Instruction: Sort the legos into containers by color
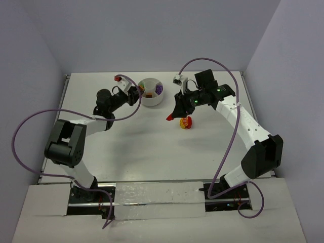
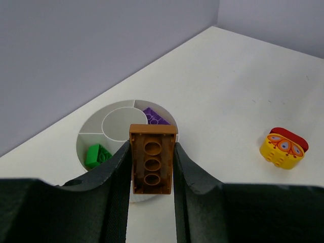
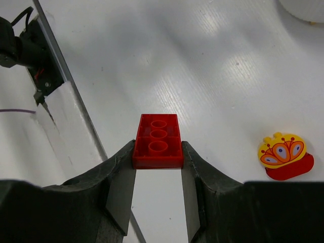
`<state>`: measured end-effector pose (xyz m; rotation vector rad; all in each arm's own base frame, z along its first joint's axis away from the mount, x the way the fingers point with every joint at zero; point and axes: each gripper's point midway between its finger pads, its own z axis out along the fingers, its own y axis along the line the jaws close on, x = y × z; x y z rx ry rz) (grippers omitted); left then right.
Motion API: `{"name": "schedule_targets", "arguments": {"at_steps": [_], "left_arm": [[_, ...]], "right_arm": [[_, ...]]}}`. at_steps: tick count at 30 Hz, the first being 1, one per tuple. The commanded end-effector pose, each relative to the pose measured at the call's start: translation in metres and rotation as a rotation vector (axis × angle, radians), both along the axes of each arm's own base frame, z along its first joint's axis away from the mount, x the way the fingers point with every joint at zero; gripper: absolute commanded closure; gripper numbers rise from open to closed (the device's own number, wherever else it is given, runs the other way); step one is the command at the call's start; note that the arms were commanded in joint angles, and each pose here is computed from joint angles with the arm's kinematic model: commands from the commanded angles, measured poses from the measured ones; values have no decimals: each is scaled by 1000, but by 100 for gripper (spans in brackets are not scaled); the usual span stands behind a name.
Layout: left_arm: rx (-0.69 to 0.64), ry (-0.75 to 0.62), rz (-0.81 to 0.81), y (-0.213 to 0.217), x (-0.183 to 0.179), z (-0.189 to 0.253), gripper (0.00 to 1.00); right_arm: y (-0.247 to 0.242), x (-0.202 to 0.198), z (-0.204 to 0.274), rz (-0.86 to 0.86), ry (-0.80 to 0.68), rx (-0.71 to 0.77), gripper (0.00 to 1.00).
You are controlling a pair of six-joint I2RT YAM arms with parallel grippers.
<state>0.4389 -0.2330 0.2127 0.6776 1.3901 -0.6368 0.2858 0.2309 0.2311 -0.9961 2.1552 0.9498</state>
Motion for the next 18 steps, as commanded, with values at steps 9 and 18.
{"name": "schedule_targets", "arguments": {"at_steps": [9, 18], "left_arm": [[-222, -333, 60, -11, 11, 46, 100], [-257, -372, 180, -16, 17, 42, 100]], "right_arm": [[-1, 18, 11, -29, -47, -6, 100], [-2, 15, 6, -25, -37, -8, 100]]}}
